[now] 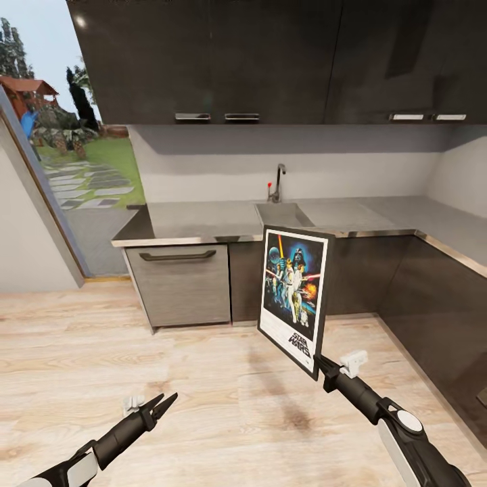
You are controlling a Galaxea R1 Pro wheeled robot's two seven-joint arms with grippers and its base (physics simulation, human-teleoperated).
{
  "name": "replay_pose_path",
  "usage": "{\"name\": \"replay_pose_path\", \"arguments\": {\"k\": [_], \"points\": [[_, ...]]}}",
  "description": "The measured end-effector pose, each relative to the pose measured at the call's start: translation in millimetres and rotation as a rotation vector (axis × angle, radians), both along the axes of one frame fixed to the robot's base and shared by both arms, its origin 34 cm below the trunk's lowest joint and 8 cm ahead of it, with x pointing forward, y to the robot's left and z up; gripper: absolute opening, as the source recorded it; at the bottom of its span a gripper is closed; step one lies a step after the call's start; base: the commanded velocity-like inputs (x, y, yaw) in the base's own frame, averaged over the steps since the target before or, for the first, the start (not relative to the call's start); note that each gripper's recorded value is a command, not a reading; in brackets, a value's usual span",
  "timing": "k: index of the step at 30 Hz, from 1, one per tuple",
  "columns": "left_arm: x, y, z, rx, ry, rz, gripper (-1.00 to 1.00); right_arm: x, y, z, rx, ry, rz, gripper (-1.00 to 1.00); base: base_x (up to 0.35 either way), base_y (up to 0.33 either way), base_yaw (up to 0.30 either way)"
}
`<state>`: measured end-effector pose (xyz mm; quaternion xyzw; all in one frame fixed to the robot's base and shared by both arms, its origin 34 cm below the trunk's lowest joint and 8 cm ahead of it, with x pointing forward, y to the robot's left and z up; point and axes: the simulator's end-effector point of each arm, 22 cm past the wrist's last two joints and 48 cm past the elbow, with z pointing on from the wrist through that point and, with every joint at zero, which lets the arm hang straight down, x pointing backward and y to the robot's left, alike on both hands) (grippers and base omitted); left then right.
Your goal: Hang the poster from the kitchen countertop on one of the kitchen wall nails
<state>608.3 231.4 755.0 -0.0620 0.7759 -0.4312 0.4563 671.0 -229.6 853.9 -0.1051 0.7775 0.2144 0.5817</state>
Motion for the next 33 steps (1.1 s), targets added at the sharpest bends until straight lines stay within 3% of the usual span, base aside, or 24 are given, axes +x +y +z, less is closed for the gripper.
{"name": "replay_pose_path", "arguments": {"k": [33], "points": [[-6.6, 0.2, 39.2, 0.001, 0.002, 0.001, 1.00, -6.6, -0.1, 39.7, 0.000, 0.000, 0.000, -1.00, 0.000, 0.000, 0.000]]}}
